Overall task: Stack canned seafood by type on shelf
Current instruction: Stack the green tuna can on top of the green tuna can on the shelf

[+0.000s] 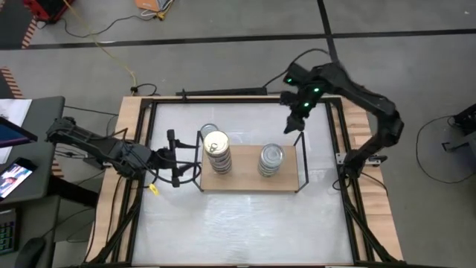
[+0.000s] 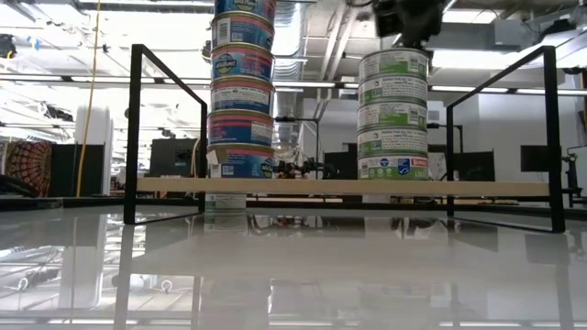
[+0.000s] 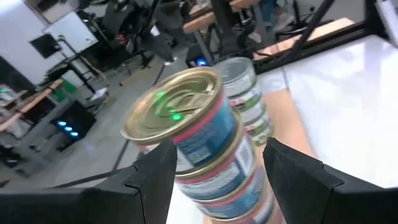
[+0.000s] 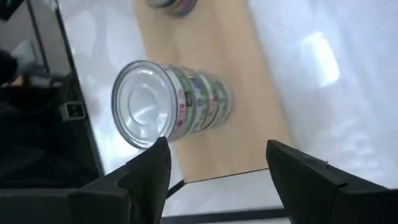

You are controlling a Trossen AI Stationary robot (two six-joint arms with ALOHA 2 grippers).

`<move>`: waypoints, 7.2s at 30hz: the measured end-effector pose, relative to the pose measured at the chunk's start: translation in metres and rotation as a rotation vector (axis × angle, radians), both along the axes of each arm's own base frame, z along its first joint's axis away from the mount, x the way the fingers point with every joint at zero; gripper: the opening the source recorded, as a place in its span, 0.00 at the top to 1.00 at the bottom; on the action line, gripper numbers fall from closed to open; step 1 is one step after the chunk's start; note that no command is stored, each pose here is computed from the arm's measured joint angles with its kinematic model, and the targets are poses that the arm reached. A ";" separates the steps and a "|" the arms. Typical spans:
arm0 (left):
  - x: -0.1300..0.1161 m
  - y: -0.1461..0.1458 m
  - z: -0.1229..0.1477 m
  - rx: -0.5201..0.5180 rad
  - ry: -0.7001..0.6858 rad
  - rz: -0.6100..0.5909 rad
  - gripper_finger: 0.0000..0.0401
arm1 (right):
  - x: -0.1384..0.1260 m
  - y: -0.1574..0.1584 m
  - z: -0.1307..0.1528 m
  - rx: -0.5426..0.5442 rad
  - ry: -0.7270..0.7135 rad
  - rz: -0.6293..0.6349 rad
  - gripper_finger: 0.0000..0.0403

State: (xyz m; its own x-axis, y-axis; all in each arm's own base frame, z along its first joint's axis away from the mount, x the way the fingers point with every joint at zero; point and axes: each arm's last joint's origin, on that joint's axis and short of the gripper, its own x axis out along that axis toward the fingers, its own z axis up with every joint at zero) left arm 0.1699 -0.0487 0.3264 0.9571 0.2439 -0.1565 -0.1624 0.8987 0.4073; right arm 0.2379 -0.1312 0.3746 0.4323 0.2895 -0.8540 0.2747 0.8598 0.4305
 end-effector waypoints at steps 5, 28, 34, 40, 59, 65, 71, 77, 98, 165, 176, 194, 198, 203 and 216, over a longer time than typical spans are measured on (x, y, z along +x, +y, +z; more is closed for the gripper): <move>-0.009 0.004 0.005 -0.002 -0.029 0.029 0.43 | -0.026 0.008 0.031 -0.144 -0.131 -0.101 0.29; -0.017 0.040 -0.020 -0.050 0.078 0.458 0.43 | -0.077 0.086 0.082 -0.469 -0.290 -0.350 0.29; -0.013 0.058 -0.041 -0.008 0.096 0.552 0.43 | -0.065 0.093 0.061 -0.526 -0.226 -0.309 0.29; -0.009 0.074 -0.053 -0.037 0.063 0.420 0.43 | -0.075 0.102 0.058 -0.608 -0.250 -0.327 0.29; -0.028 0.134 -0.086 -0.202 0.002 0.520 0.43 | -0.103 0.128 0.028 -0.534 -0.435 -0.351 0.29; -0.027 0.151 -0.106 -0.246 -0.011 0.519 0.43 | -0.093 0.132 0.026 -0.526 -0.462 -0.324 0.29; -0.021 0.167 -0.127 -0.316 0.066 0.571 0.47 | -0.092 0.141 0.031 -0.593 -0.532 -0.300 0.29; -0.007 0.176 -0.151 -0.381 0.161 0.542 0.51 | -0.092 0.152 0.032 -0.699 -0.555 -0.316 0.29; 0.011 0.198 -0.196 -0.461 0.206 0.661 0.52 | -0.082 0.169 0.027 -0.711 -0.554 -0.245 0.29; -0.018 0.106 -0.173 -0.724 0.521 0.595 0.52 | -0.035 0.186 0.021 -0.881 -0.587 -0.051 0.29; -0.029 0.063 -0.144 -0.883 0.437 0.498 0.52 | -0.036 0.186 0.019 -0.885 -0.572 -0.043 0.29; -0.029 0.007 -0.123 -0.449 0.348 0.391 0.60 | -0.036 0.186 0.019 -0.865 -0.577 -0.062 0.29; -0.032 0.005 -0.123 -0.484 0.289 0.454 0.60 | -0.036 0.186 0.019 -0.865 -0.577 -0.062 0.29; -0.035 -0.004 -0.122 -0.467 0.285 0.394 0.60 | -0.036 0.186 0.019 -0.865 -0.577 -0.063 0.29; -0.030 -0.037 -0.140 -0.189 0.497 0.129 0.60 | -0.035 0.187 0.021 -0.847 -0.600 -0.066 0.29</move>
